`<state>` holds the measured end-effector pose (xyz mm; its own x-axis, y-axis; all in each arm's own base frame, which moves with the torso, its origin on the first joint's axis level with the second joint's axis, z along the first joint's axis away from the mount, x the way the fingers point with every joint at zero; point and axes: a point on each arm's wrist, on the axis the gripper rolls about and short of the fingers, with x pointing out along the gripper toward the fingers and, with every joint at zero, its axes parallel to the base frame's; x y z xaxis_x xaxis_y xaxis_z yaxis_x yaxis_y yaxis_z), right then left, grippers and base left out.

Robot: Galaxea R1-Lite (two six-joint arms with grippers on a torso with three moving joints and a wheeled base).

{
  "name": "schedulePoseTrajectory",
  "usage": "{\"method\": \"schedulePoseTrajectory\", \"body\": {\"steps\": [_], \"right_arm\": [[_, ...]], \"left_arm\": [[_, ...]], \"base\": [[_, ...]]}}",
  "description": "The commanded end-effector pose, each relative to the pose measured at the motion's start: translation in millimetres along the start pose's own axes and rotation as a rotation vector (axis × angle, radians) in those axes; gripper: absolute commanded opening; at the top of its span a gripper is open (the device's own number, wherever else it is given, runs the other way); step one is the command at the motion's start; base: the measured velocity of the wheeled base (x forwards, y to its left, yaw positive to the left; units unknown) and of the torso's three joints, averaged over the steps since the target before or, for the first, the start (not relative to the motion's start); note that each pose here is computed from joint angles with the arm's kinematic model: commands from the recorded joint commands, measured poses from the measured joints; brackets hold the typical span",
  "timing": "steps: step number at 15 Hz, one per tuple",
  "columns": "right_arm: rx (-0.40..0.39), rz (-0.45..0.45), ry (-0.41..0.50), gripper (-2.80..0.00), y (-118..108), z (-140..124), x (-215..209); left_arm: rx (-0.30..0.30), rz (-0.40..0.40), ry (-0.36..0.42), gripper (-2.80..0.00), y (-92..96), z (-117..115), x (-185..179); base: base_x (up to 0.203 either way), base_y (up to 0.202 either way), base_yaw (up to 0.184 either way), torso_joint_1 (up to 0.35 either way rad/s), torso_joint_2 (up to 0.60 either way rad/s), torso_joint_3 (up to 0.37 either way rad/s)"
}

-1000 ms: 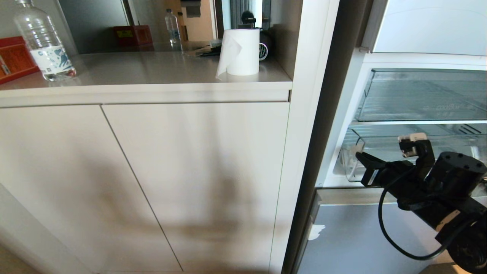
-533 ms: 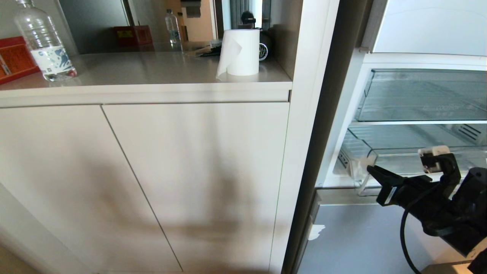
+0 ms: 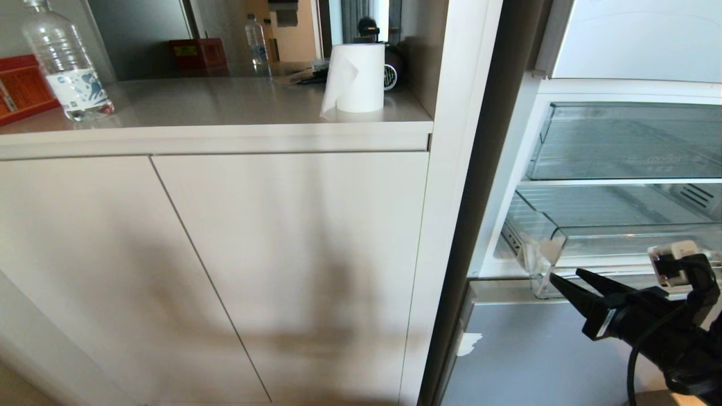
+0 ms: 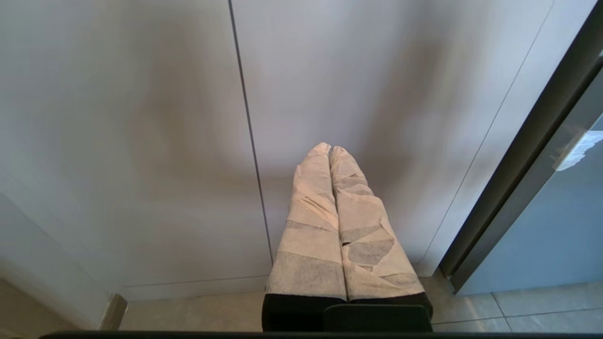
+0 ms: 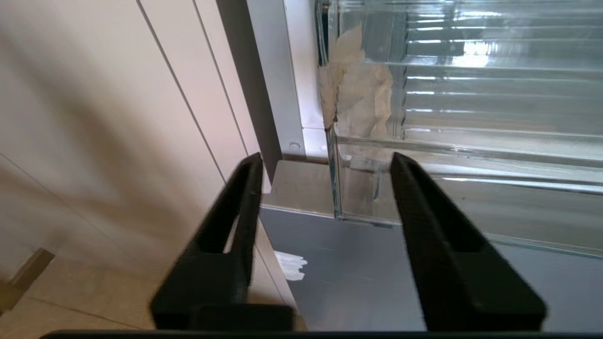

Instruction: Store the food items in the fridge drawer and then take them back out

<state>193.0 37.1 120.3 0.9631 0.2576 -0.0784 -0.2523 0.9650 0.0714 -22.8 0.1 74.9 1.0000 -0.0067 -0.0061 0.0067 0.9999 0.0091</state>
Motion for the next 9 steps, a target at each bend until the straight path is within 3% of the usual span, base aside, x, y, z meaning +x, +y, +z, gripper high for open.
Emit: {"method": "schedulePoseTrajectory", "body": {"steps": [1,4,5,9], "right_arm": [[-0.004,0.002,-0.042,0.00,1,6,-11],[-0.020,-0.019,-0.193,0.00,3,37,-42],[-0.021,-0.047,-0.196,0.00,1,47,-47],[0.001,-0.178,-0.047,0.00,-16,105,-40]], "left_arm": [[0.000,-0.001,0.000,-2.80,0.0,0,0],[0.000,-0.001,0.000,-2.80,0.0,0,0],[0.000,-0.001,0.000,-2.80,0.0,0,0],[0.000,-0.001,0.000,-2.80,0.0,0,0]], "base": [[0.000,0.000,0.000,0.000,0.00,0.000],[0.000,0.000,0.000,0.000,0.00,0.000],[0.000,0.000,0.000,0.000,0.00,0.000],[0.000,0.000,0.000,0.000,0.00,0.000]]}}
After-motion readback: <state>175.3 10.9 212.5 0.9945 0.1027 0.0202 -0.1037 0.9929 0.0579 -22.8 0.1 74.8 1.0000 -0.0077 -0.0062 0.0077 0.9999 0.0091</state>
